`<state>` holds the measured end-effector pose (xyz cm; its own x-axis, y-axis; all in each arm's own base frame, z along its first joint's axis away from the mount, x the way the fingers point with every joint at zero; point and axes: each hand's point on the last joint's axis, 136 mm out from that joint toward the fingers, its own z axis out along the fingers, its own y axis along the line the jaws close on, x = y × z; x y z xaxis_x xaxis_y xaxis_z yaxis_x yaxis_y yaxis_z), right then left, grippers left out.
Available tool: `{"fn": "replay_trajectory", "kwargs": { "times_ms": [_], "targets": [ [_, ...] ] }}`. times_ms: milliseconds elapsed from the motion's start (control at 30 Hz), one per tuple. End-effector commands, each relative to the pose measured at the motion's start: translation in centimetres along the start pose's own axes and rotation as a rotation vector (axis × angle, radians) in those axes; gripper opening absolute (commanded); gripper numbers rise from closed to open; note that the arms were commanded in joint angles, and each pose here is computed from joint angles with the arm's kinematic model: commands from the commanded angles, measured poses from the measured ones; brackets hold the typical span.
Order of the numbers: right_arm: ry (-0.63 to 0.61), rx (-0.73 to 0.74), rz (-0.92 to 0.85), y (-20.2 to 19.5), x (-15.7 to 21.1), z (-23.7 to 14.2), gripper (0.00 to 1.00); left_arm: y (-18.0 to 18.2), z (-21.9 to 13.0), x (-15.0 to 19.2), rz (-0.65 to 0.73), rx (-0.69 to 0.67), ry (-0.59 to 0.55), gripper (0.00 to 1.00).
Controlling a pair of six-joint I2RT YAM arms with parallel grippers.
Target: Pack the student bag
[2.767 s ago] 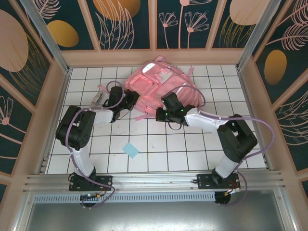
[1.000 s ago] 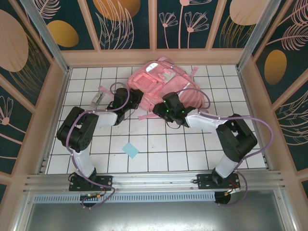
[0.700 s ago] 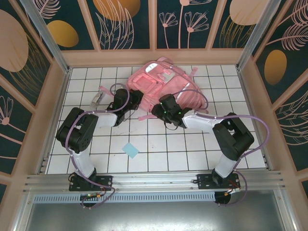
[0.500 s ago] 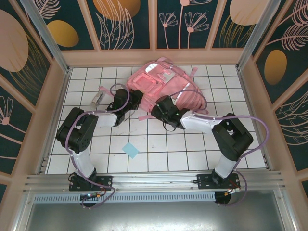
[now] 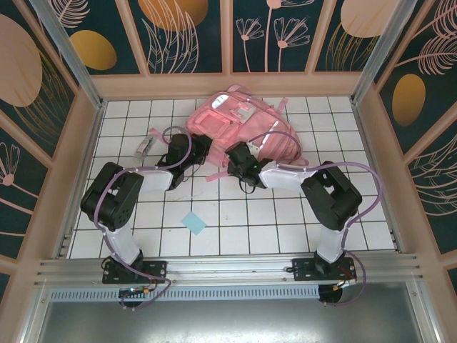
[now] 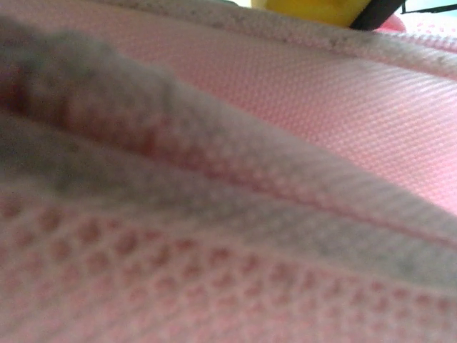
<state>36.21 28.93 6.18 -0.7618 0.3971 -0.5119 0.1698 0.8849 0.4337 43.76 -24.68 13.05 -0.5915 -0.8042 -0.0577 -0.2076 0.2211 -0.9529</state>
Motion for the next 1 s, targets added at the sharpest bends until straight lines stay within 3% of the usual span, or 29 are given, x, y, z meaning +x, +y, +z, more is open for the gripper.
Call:
{"fn": "replay_trajectory", "kwargs": {
  "times_ms": [0,333,500,633,933,967],
  "targets": [
    [-0.097,-0.019,-0.003,-0.9,-3.0,0.1,0.20,-6.2,-1.3,0.8,0.002,0.194,0.035,0.00],
    [-0.056,-0.106,-0.003,-1.2,-4.3,-1.5,0.00,-5.0,-0.6,0.5,0.006,0.162,0.021,0.00],
    [0.001,-0.186,-0.053,-0.9,-5.0,-3.4,0.00,-3.8,0.2,-1.4,0.045,0.108,-0.021,0.00],
    [0.117,-0.263,-0.130,-1.1,-4.6,-5.0,0.00,-2.6,0.6,-2.9,0.071,0.071,-0.054,0.00],
    [0.387,-0.134,-0.306,-7.6,-1.2,-5.2,0.00,-1.9,1.9,-4.9,0.108,0.046,-0.051,0.00],
    [0.394,-0.114,-0.314,-8.1,-1.2,-5.3,0.00,-3.1,2.1,-5.2,0.122,0.066,-0.055,0.00]
  ]
}}
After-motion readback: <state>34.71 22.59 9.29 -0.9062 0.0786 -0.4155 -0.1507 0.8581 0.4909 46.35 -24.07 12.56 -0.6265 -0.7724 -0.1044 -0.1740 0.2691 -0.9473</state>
